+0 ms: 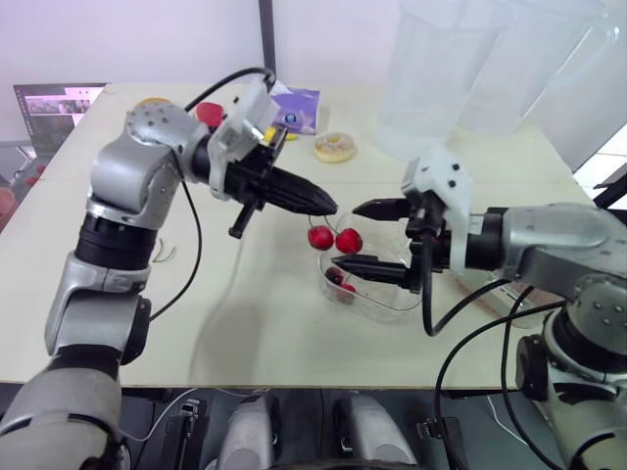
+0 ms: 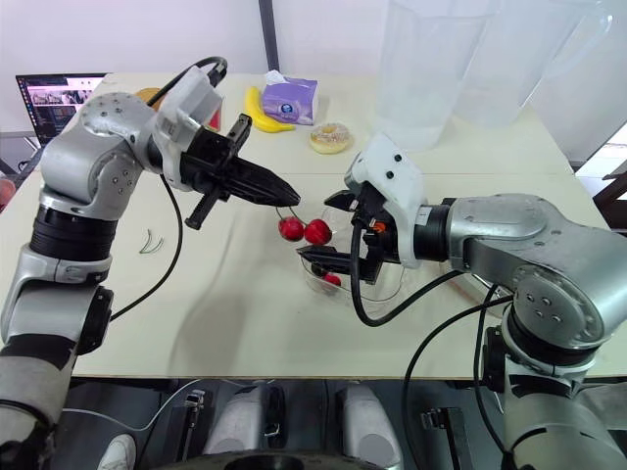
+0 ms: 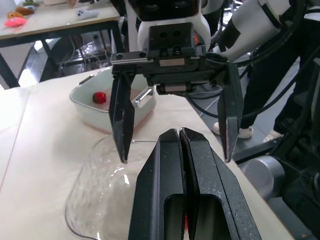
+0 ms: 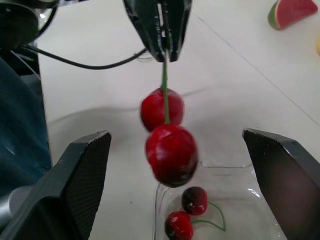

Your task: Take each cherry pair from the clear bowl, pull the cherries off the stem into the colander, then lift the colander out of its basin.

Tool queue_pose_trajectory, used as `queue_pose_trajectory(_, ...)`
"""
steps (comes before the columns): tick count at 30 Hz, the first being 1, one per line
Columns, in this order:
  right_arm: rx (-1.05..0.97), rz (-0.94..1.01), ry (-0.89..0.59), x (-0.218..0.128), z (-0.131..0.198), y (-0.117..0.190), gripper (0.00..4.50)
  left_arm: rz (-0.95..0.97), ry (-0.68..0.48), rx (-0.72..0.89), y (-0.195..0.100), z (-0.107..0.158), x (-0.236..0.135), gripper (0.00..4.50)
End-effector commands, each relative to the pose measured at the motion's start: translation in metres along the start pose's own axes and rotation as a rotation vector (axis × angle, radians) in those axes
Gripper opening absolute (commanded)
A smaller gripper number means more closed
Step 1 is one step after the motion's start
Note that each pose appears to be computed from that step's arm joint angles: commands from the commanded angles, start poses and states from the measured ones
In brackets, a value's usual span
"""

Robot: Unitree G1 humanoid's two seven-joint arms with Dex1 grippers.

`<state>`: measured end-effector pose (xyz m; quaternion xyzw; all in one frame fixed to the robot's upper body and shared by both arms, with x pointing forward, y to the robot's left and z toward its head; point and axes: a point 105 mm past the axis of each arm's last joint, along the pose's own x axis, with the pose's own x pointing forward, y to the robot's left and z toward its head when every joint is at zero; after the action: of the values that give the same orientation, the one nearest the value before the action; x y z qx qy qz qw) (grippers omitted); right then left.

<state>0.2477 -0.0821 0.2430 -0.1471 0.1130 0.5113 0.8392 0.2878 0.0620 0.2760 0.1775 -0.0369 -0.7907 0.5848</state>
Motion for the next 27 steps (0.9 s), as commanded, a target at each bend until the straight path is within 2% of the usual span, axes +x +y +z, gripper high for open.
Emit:
queue_pose_trajectory(1,-0.007,-0.010,0.001,-0.002,0.003,-0.001,4.47,0.013,-0.014,0.048,-0.001,0.013,-0.001,0.00)
queue_pose_trajectory(4,0.002,0.001,-0.007,-0.001,0.004,0.000,4.47,0.025,-0.017,0.047,0.000,0.014,0.000,0.00)
queue_pose_trajectory(7,0.009,0.002,-0.009,-0.001,0.004,-0.001,3.68,0.033,-0.021,0.043,0.001,0.015,0.000,0.00)
queue_pose_trajectory(13,0.017,-0.004,-0.016,0.000,0.005,-0.001,0.76,0.039,-0.029,0.039,0.001,0.016,0.002,0.00)
queue_pose_trajectory(14,0.018,-0.003,-0.017,0.000,0.005,-0.001,0.50,0.040,-0.030,0.039,0.002,0.016,0.002,0.00)
queue_pose_trajectory(15,0.018,-0.004,-0.016,0.000,0.005,-0.001,0.37,0.041,-0.030,0.039,0.002,0.016,0.002,0.00)
queue_pose_trajectory(22,0.026,-0.029,0.059,-0.004,-0.012,-0.001,0.37,0.047,-0.044,0.035,0.003,0.019,0.003,0.00)
queue_pose_trajectory(27,0.106,-0.080,0.094,-0.015,-0.034,-0.007,0.37,0.058,-0.047,0.024,0.003,0.016,0.003,0.00)
